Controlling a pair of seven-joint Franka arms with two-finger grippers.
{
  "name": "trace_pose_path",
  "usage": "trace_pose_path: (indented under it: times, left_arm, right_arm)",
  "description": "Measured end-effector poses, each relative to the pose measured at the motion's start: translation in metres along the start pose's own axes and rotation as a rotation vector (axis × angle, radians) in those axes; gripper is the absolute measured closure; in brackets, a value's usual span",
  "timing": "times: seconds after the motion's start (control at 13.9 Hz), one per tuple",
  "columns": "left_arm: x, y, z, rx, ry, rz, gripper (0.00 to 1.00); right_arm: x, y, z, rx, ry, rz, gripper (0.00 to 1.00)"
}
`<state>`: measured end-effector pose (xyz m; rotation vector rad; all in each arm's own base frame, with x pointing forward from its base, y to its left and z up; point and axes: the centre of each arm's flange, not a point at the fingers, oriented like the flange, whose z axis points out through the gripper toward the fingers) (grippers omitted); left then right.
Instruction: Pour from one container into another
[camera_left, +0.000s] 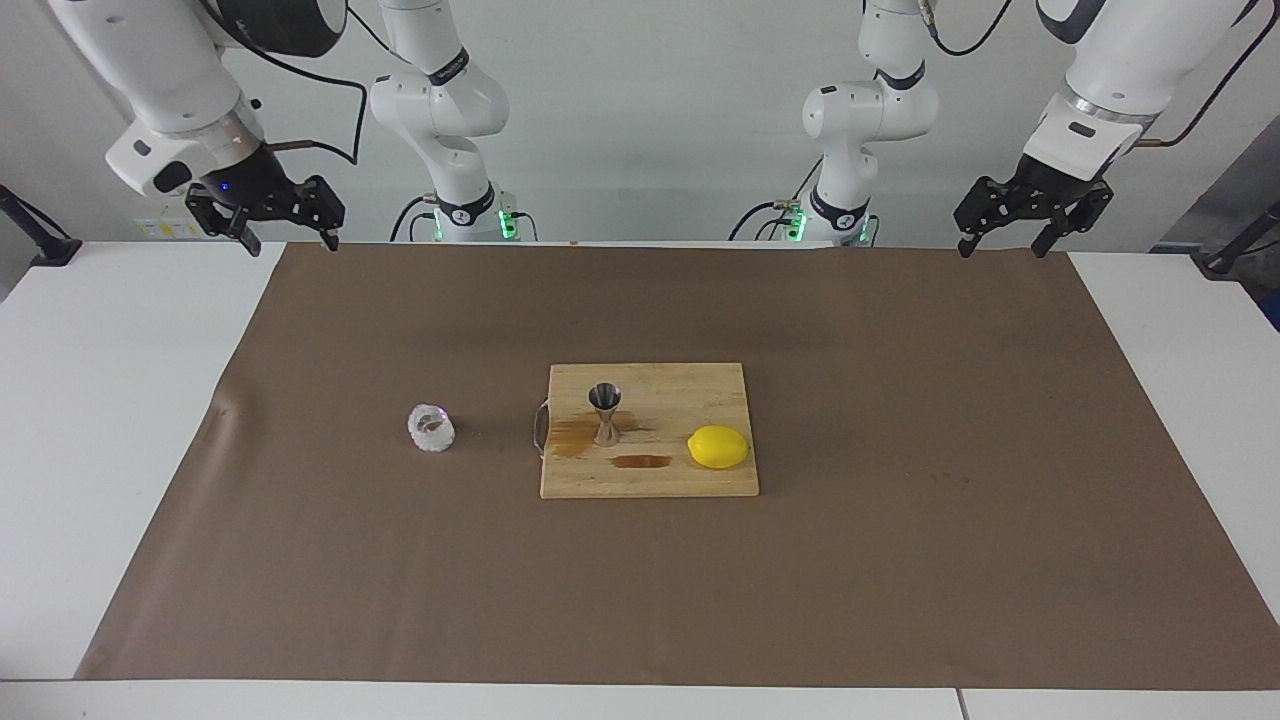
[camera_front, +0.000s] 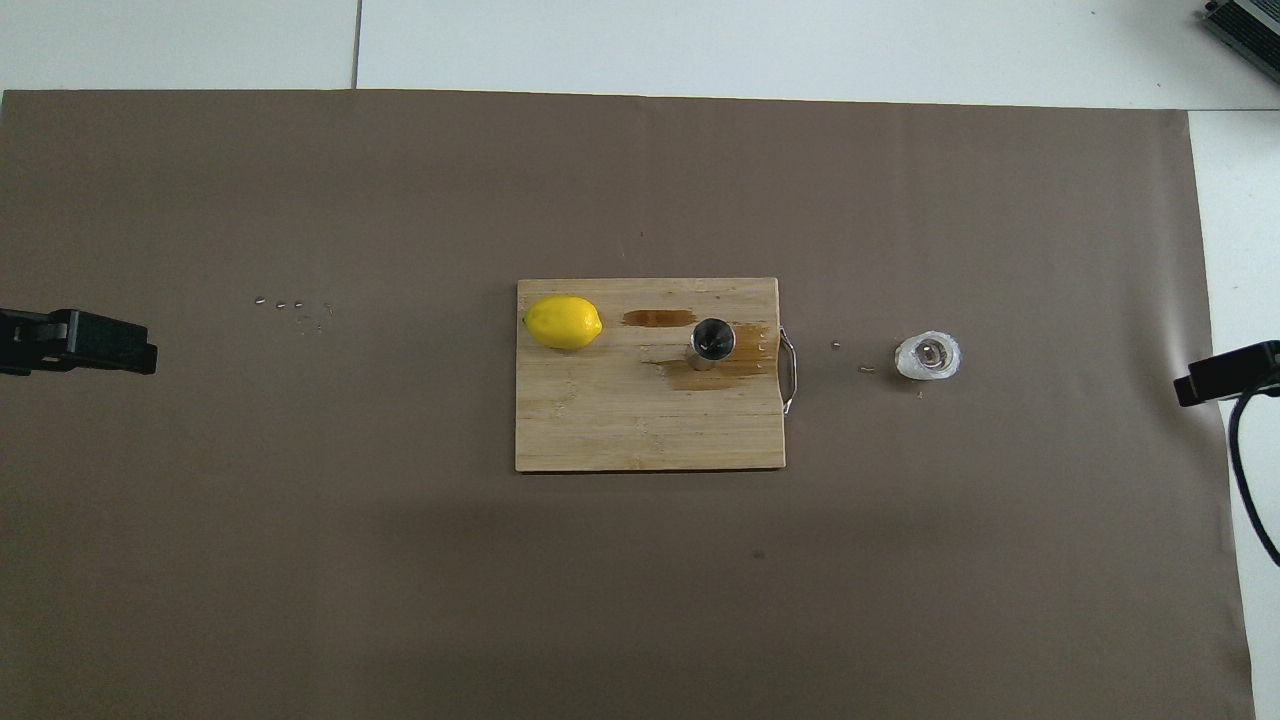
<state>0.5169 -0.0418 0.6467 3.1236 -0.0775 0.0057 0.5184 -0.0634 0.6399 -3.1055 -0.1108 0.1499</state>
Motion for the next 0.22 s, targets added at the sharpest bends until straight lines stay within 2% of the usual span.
trace_pose_path:
  times: [0.22]
  left_arm:
    - [0.0005,0.0037,-0.0005,0.000,0.006,0.007,0.00]
  right_arm:
    - [0.0029,-0.0065,-0.0073,0.024,0.028,-0.008,0.00]
